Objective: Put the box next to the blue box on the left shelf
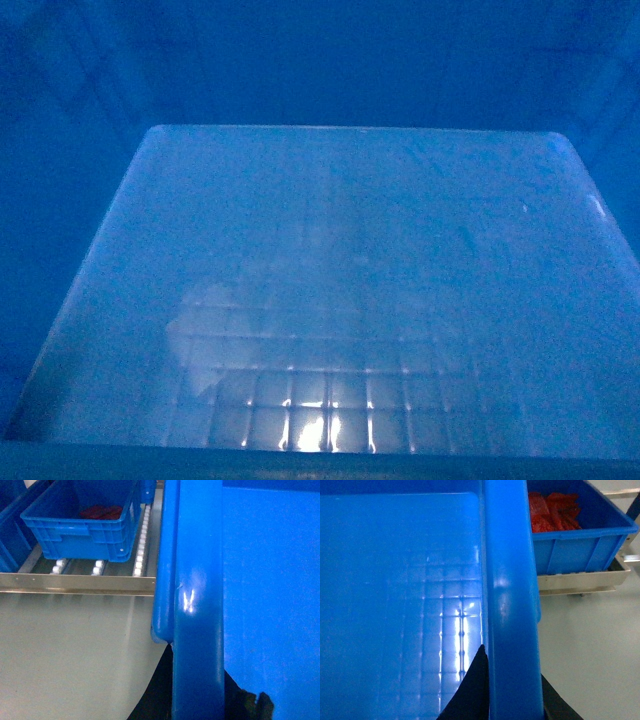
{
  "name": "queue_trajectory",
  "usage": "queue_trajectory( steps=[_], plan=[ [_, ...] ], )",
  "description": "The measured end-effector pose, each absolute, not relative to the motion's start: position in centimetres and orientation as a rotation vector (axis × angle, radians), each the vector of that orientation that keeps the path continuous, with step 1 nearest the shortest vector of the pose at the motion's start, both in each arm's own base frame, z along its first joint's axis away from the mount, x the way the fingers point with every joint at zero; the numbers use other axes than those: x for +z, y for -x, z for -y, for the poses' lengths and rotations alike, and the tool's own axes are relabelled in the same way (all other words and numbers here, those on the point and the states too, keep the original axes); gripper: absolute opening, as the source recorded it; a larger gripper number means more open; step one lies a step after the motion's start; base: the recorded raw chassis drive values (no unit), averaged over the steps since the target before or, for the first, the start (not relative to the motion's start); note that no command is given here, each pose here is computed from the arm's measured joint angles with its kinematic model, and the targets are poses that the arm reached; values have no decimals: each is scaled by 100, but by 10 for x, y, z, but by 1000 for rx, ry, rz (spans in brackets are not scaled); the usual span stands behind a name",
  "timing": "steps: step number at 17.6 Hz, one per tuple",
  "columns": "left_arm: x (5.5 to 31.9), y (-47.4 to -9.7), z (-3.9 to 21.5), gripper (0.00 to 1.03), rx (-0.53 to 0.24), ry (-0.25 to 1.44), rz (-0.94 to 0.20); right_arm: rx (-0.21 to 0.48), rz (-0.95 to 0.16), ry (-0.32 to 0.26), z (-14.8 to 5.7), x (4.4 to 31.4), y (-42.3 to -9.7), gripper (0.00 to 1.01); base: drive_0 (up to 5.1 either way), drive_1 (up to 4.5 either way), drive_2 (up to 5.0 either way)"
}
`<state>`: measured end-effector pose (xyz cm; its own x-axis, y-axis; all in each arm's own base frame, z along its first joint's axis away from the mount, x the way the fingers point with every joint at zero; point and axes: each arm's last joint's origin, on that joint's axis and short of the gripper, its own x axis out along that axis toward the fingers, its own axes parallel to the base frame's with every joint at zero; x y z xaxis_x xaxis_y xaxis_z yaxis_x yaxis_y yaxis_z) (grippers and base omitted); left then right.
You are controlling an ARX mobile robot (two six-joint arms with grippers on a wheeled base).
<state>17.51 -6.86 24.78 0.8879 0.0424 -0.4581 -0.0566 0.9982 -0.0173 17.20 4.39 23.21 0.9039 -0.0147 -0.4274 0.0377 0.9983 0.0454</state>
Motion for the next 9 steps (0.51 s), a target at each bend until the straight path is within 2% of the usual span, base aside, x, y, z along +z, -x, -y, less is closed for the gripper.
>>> queue_trajectory(
  steps=[9],
  plan=[
    [248, -175, 69, 8, 51, 31, -475, -28, -441, -53, -44, 232, -172, 9, 0, 0, 0]
  ],
)
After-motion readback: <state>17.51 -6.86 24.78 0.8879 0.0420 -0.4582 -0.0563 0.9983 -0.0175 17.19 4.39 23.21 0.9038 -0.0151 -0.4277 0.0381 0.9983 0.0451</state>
